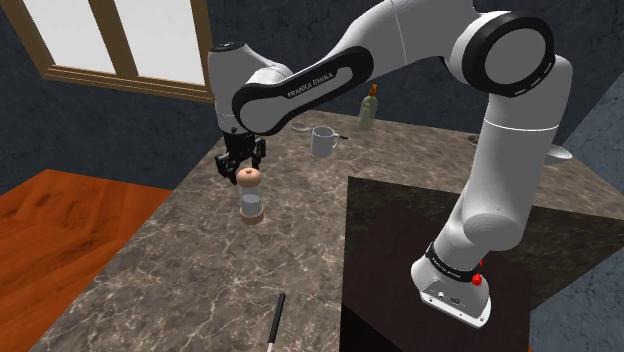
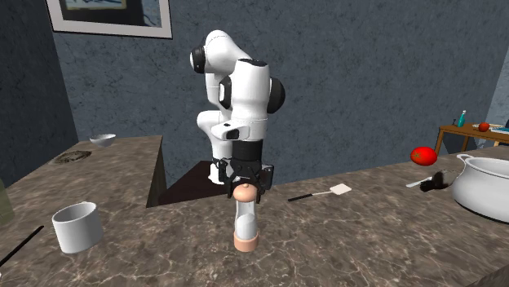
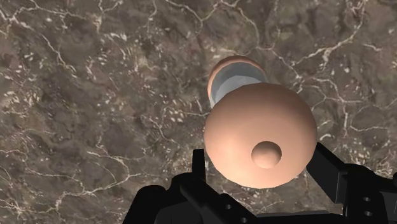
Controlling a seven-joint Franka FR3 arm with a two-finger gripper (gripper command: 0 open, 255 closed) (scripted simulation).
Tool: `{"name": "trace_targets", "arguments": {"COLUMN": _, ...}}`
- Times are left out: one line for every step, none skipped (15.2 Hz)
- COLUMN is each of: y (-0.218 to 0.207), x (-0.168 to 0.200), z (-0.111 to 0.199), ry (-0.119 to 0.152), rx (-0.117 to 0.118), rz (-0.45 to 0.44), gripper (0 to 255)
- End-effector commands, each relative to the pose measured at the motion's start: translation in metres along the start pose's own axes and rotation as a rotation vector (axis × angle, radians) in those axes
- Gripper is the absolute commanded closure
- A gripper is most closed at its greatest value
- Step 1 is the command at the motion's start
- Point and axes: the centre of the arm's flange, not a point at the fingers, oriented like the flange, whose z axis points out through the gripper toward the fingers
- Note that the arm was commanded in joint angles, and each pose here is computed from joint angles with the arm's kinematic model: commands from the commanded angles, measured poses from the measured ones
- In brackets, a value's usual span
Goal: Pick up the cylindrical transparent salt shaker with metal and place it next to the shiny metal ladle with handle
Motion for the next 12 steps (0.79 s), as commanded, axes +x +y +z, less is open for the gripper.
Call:
{"name": "trace_targets", "arguments": {"y": 0.000, "x": 0.000, "z": 0.001, "ry": -0.001, "rx": 0.000, "rz": 0.000, "gripper": 255}}
{"name": "trace_targets", "arguments": {"y": 0.000, "x": 0.000, "z": 0.001, "ry": -0.001, "rx": 0.000, "rz": 0.000, "gripper": 255}}
{"name": "trace_targets", "arguments": {"y": 0.000, "x": 0.000, "z": -0.005, "ry": -0.001, "rx": 0.000, "rz": 0.000, "gripper": 255}}
{"name": "trace_targets", "arguments": {"y": 0.000, "x": 0.000, "z": -0.010, "ry": -0.001, "rx": 0.000, "rz": 0.000, "gripper": 255}}
{"name": "trace_targets", "arguments": {"y": 0.001, "x": 0.001, "z": -0.015, "ry": -0.001, "rx": 0.000, "rz": 0.000, "gripper": 255}}
{"name": "trace_targets", "arguments": {"y": 0.001, "x": 0.001, "z": -0.020, "ry": -0.001, "rx": 0.000, "rz": 0.000, "gripper": 255}}
{"name": "trace_targets", "arguments": {"y": 0.001, "x": 0.001, "z": -0.026, "ry": -0.001, "rx": 0.000, "rz": 0.000, "gripper": 255}}
{"name": "trace_targets", "arguments": {"y": 0.002, "x": 0.001, "z": -0.031, "ry": -0.001, "rx": 0.000, "rz": 0.000, "gripper": 255}}
{"name": "trace_targets", "arguments": {"y": 0.002, "x": 0.002, "z": -0.036, "ry": -0.001, "rx": 0.000, "rz": 0.000, "gripper": 255}}
{"name": "trace_targets", "arguments": {"y": 0.003, "x": 0.002, "z": -0.041, "ry": -0.001, "rx": 0.000, "rz": 0.000, "gripper": 255}}
{"name": "trace_targets", "arguments": {"y": 0.003, "x": 0.002, "z": -0.047, "ry": -0.001, "rx": 0.000, "rz": 0.000, "gripper": 255}}
{"name": "trace_targets", "arguments": {"y": 0.003, "x": 0.003, "z": -0.052, "ry": -0.001, "rx": 0.000, "rz": 0.000, "gripper": 255}}
